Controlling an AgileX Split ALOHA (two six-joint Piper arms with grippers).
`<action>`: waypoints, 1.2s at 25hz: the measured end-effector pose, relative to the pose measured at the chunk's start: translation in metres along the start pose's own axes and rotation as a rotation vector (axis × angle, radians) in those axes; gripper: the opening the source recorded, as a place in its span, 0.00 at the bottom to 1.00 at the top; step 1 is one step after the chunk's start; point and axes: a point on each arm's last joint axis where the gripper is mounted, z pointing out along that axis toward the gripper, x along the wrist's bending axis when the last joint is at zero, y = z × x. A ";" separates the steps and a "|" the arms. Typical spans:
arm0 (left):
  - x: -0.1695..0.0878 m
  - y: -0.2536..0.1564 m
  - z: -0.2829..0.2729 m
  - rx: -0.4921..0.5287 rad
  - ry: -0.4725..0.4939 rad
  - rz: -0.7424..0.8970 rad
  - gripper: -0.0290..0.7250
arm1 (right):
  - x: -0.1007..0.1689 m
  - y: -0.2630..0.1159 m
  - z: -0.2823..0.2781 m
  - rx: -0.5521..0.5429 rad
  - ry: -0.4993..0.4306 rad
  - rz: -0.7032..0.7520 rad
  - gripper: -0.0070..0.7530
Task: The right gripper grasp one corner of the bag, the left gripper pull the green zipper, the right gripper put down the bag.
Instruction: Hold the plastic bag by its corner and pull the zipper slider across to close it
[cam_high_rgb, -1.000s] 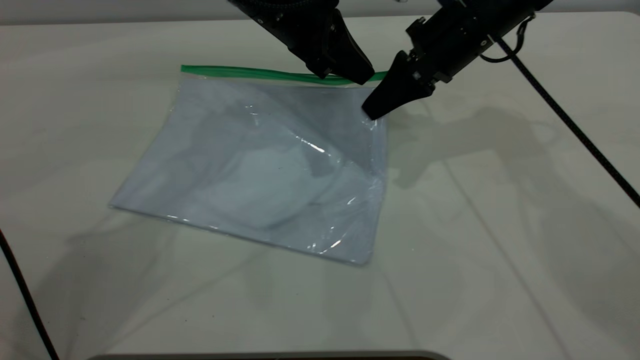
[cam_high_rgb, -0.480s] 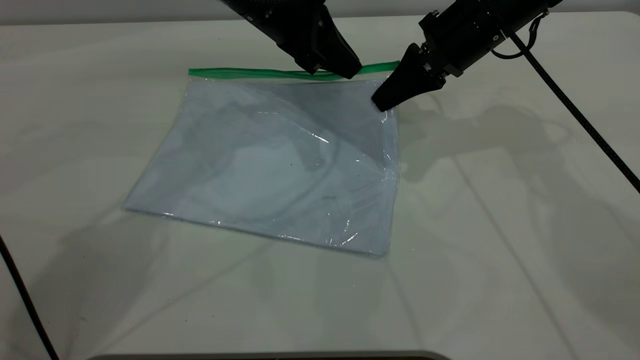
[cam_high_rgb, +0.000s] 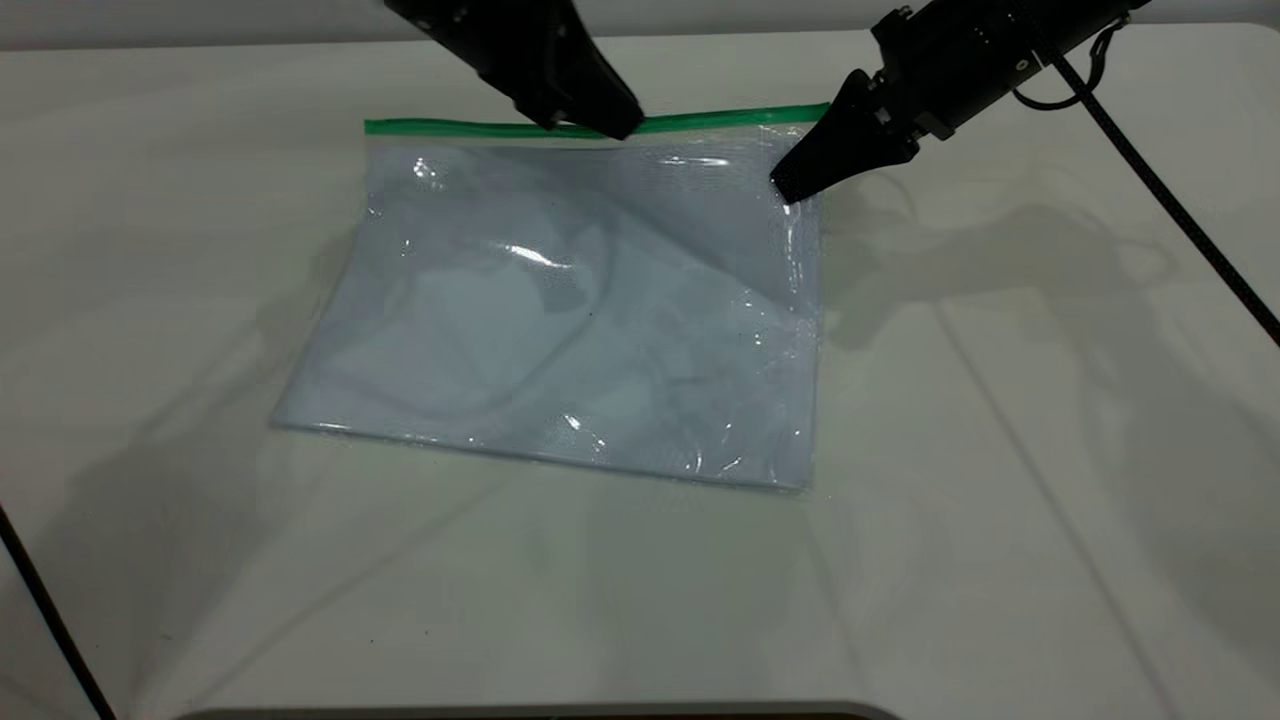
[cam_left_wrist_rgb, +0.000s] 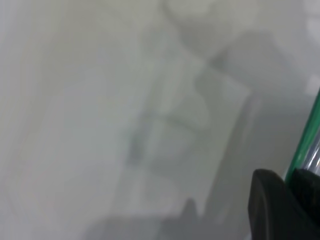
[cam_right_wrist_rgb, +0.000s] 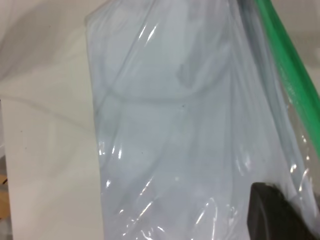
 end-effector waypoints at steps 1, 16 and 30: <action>0.002 -0.002 -0.002 0.001 0.005 -0.004 0.18 | -0.001 -0.001 -0.001 -0.002 -0.004 0.003 0.05; 0.031 -0.046 -0.032 0.129 0.071 -0.075 0.19 | -0.014 -0.007 -0.009 0.026 -0.102 -0.010 0.05; 0.013 -0.026 -0.014 0.121 0.017 -0.045 0.57 | -0.012 -0.007 -0.008 0.024 -0.078 -0.008 0.05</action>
